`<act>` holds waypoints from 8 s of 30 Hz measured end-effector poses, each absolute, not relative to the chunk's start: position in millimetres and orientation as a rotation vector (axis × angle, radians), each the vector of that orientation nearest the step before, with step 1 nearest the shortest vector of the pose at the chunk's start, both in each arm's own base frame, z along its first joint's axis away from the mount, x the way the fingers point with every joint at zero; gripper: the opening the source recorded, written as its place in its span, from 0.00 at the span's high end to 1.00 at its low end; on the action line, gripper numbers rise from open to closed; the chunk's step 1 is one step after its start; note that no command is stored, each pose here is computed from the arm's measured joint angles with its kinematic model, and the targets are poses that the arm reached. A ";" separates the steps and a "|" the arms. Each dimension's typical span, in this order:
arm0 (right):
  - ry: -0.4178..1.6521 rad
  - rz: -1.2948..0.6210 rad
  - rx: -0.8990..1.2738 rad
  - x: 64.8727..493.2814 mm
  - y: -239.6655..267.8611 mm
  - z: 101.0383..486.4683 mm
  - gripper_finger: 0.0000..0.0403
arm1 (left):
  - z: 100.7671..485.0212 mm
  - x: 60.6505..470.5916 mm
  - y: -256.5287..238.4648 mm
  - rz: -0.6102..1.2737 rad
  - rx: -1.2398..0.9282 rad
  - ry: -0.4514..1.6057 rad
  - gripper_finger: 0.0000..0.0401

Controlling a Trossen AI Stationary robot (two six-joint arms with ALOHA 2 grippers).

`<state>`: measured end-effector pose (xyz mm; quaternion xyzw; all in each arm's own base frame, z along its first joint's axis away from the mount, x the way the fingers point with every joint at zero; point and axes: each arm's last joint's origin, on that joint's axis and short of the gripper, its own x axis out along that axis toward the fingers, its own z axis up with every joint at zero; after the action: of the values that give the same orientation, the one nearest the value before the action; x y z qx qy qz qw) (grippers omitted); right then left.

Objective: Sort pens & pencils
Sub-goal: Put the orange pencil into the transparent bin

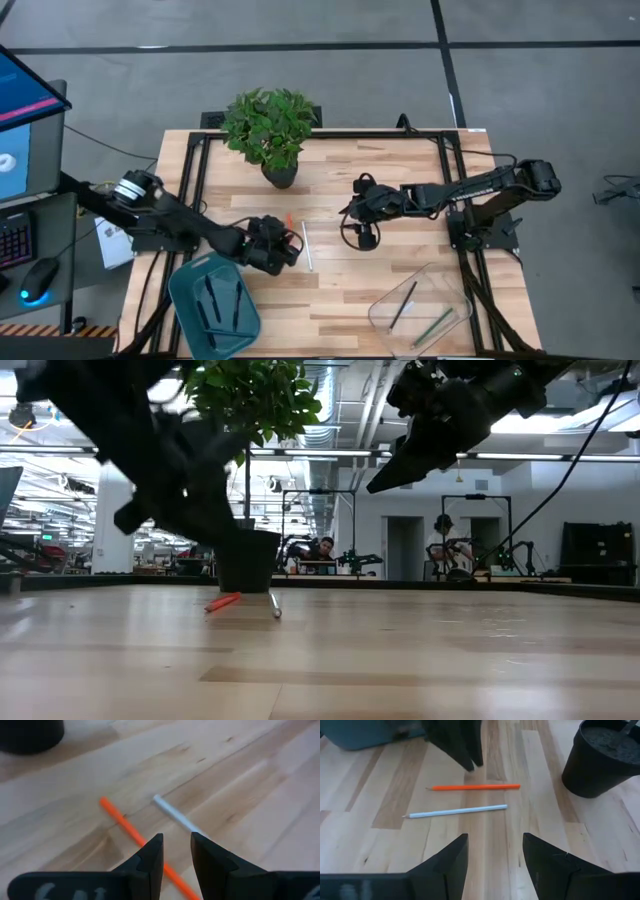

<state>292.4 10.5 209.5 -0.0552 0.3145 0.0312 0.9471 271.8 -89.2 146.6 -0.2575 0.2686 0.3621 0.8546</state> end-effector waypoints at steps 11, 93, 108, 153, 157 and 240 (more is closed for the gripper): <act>0.637 0.064 -0.114 292.6 10.5 209.7 0.48 | 127.4 277.2 -80.6 0.808 -0.571 0.634 0.78; 0.598 0.063 -0.095 294.7 11.4 212.7 0.49 | 98.4 287.9 -80.6 0.834 -0.457 0.821 0.97; 0.598 0.063 -0.095 294.8 11.4 212.8 0.49 | 98.4 286.3 -87.0 0.797 -0.333 0.817 0.99; 0.608 0.043 -0.266 227.5 93.0 250.5 0.51 | 271.9 288.2 -121.1 0.906 0.217 0.673 0.99; 0.567 -0.097 -0.323 233.0 85.4 251.6 0.51 | 279.6 265.0 -113.9 0.930 0.195 0.544 0.99; 0.741 -0.072 0.204 302.6 68.8 121.2 0.51 | 212.3 245.7 -85.0 0.299 0.021 0.234 1.00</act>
<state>302.6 68.8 121.2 0.0997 0.3613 -0.0350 0.9264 245.7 -85.0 212.3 0.0106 0.1164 0.1484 0.9820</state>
